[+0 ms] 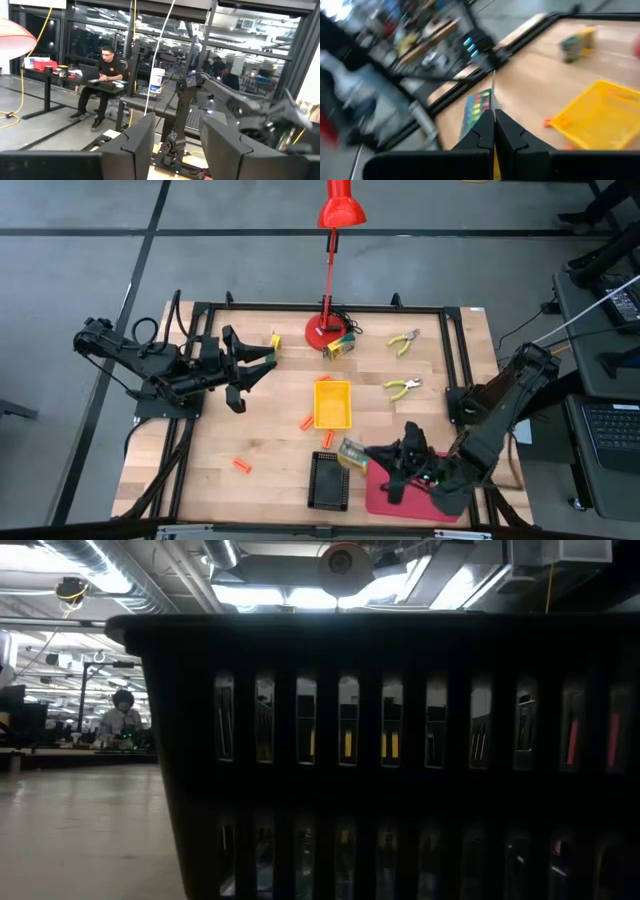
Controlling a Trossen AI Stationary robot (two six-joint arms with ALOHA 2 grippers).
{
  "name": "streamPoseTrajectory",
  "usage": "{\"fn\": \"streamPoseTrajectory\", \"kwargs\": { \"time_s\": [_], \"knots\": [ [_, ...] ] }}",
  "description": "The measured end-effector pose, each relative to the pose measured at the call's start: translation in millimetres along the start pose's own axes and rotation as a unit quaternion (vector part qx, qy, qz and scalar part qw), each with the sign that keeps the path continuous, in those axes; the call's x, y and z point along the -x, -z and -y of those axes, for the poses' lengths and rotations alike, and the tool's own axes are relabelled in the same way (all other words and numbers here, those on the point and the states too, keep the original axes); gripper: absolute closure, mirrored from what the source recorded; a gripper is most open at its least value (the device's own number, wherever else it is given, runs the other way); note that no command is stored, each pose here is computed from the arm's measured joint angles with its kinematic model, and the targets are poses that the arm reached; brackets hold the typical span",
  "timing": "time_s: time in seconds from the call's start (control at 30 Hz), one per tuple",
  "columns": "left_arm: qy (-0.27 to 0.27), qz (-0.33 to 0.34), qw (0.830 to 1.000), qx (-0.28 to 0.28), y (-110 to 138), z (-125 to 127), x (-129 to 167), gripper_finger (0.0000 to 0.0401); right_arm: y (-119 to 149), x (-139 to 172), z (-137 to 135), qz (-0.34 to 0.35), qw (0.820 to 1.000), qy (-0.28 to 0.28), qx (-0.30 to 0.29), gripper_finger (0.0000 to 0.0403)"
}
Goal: Pick & Place School Supplies
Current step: Put the yellow crayon box into the pink bin
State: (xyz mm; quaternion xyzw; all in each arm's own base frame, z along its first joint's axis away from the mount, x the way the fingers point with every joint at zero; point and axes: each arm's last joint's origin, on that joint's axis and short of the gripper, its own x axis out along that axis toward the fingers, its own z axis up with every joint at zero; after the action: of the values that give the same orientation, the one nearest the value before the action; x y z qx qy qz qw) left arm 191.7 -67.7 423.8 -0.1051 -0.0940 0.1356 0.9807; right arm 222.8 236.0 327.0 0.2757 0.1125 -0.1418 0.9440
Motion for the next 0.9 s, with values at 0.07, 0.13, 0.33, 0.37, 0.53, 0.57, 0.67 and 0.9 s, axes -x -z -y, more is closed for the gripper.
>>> {"fn": "streamPoseTrajectory", "kwargs": {
  "time_s": [0.07,0.13,0.33,0.37,0.53,0.57,0.67,0.9],
  "knots": [
    [0.0,0.0,1.0,-0.002,0.0,0.0,0.0,0.0251,-18.3,6.1,-5.4,-0.038,0.998,-0.044,0.031,0.0403],
    [0.0,0.0,1.0,-0.005,0.0,0.0,0.0,0.0251,-37.6,13.0,-6.4,-0.081,0.99,-0.1,0.05,0.0403],
    [0.012,-0.004,1.0,-0.01,0.8,0.6,0.0,0.0251,-74.8,19.5,2.3,-0.223,0.938,-0.262,0.034,0.0403],
    [0.013,-0.005,1.0,-0.011,1.0,0.7,0.0,0.0251,-74.9,18.0,3.6,-0.25,0.927,-0.278,0.036,0.0403],
    [0.019,-0.008,1.0,-0.009,1.7,2.5,1.3,0.0254,-73.6,11.6,5.9,-0.35,0.859,-0.368,0.058,0.0403],
    [0.022,-0.009,1.0,-0.01,1.8,3.3,2.0,0.0255,-72.5,9.9,6.3,-0.363,0.847,-0.381,0.067,0.0403],
    [0.034,-0.012,0.999,-0.008,2.2,7.3,5.0,0.0259,-68.8,7.6,8.5,-0.393,0.815,-0.414,0.099,0.0403],
    [0.087,-0.023,0.996,0.017,9.6,25.2,7.8,0.0262,-41.1,-2.8,20.4,-0.414,0.746,-0.493,0.171,0.0403]
  ]
}}
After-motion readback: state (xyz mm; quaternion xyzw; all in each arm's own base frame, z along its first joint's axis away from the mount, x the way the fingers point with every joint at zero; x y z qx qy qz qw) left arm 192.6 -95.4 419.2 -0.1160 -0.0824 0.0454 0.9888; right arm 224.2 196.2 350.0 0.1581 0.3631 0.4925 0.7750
